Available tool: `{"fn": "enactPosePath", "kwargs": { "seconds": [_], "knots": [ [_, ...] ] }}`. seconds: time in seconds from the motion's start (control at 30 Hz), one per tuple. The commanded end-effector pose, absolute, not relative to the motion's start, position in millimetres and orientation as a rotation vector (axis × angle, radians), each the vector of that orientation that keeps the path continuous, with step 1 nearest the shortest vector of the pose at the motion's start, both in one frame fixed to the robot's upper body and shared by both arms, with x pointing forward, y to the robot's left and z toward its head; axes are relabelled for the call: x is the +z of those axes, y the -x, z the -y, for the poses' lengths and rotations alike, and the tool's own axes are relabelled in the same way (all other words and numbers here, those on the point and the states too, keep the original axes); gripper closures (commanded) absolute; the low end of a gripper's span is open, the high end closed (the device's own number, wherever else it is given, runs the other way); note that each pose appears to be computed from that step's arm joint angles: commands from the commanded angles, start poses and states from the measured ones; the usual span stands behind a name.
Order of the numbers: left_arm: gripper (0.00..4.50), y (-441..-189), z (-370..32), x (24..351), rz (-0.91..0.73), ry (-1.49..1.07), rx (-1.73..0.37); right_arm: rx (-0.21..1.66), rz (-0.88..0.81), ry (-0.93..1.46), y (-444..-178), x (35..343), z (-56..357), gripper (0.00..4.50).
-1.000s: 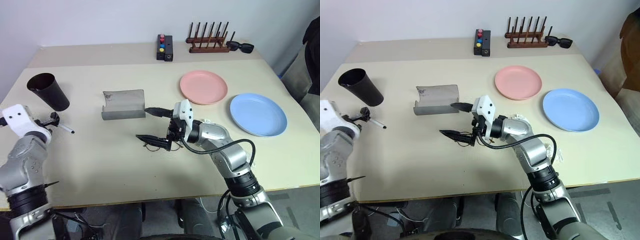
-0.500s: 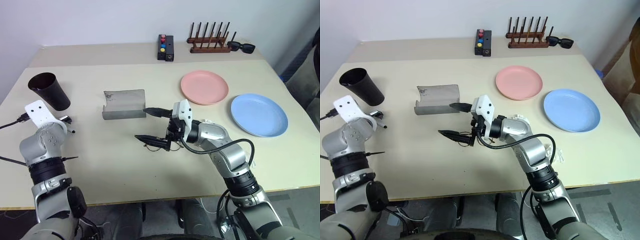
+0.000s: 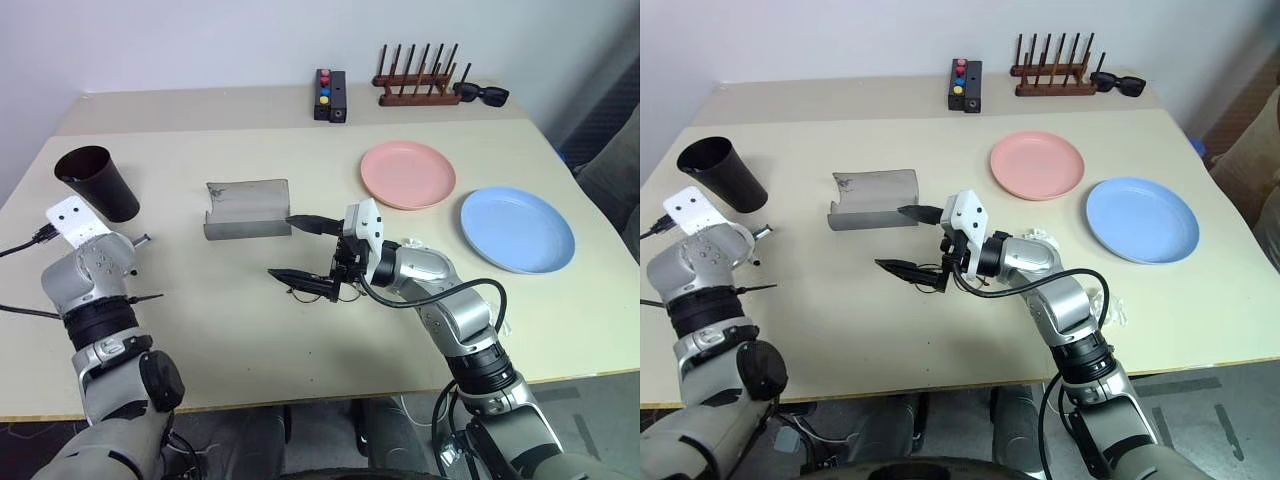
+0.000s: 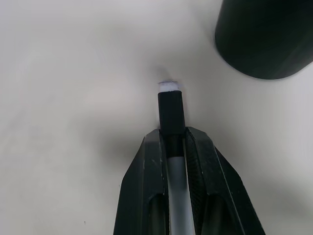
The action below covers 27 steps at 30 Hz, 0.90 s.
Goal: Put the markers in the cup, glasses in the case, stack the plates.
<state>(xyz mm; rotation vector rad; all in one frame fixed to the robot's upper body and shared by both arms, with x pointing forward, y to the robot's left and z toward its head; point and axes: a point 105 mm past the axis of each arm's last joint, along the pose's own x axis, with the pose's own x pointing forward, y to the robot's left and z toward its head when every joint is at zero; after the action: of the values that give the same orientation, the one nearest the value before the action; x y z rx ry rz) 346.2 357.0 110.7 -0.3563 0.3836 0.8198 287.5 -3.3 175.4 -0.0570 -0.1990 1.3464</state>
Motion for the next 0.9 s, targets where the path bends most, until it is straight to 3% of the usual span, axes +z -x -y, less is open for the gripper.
{"fn": "enactPosePath", "kwargs": {
  "seconds": [0.03, 0.2, 0.43, 0.67, 0.9],
  "knots": [
    [4.48, -334, -380, 172, 0.016, 0.351, 0.856, 1.362, 0.264, 0.059, -283, 187, -1, 0.0],
    [4.48, -318, -365, 240, 0.436, 0.165, 0.708, 1.352, 0.28, 0.039, -285, 188, -7, 0.0],
    [4.48, -304, -346, 297, 0.734, -0.071, 0.614, 1.31, 0.317, -0.014, -290, 187, -15, 0.0],
    [4.48, -346, -352, 315, 0.756, -0.166, 0.532, 1.317, 0.363, -0.071, -292, 194, -32, 0.0],
    [4.48, -381, -367, 299, 0.653, -0.186, 0.527, 1.31, 0.372, -0.082, -293, 196, -32, 0.0]
  ]
}}
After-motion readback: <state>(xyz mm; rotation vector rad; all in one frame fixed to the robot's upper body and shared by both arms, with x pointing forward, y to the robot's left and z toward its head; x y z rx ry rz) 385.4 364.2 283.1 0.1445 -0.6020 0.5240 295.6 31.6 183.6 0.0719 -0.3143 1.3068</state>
